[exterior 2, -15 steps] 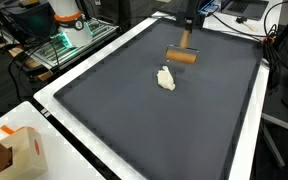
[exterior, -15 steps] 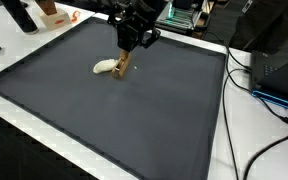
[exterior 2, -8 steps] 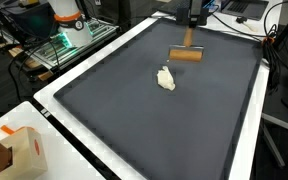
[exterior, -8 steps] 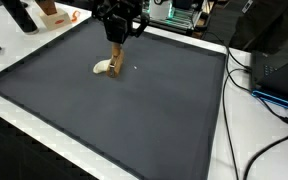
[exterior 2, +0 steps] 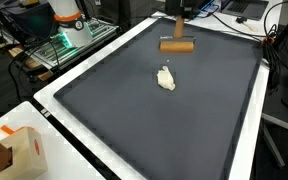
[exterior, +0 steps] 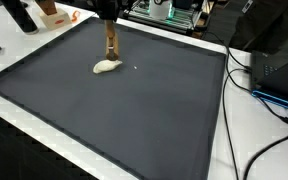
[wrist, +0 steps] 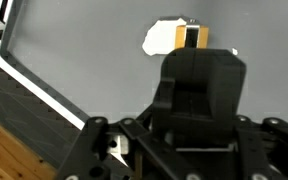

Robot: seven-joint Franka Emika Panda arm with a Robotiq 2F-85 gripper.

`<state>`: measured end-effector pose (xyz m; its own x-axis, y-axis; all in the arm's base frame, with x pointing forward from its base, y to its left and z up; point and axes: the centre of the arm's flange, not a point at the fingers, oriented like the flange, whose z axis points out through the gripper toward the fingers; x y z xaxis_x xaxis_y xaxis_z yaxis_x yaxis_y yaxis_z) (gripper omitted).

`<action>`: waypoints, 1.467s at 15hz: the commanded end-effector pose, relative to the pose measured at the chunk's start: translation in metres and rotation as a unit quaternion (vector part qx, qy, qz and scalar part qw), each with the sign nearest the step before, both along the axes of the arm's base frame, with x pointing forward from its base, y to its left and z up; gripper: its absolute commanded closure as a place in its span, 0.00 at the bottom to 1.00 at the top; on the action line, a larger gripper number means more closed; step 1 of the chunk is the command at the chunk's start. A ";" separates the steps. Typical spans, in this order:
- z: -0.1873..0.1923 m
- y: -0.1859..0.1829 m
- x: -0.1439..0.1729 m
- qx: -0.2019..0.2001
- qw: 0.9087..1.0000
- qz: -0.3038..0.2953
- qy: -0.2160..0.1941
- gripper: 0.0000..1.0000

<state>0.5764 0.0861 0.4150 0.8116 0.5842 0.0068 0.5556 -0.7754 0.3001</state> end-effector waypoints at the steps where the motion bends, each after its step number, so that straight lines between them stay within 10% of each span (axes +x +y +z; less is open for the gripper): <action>1: 0.033 -0.019 -0.025 0.013 0.999 0.041 0.021 0.77; 9: 0.080 -0.041 -0.055 0.021 0.992 0.118 0.047 0.77; 10: 0.068 -0.032 -0.036 0.011 0.994 0.100 0.040 0.52; 15: 0.074 -0.035 -0.044 0.013 0.993 0.112 0.043 0.52; 16: 0.073 -0.035 -0.044 0.012 0.993 0.112 0.044 0.77; 22: 0.015 -0.027 -0.025 0.018 0.975 0.207 0.082 0.77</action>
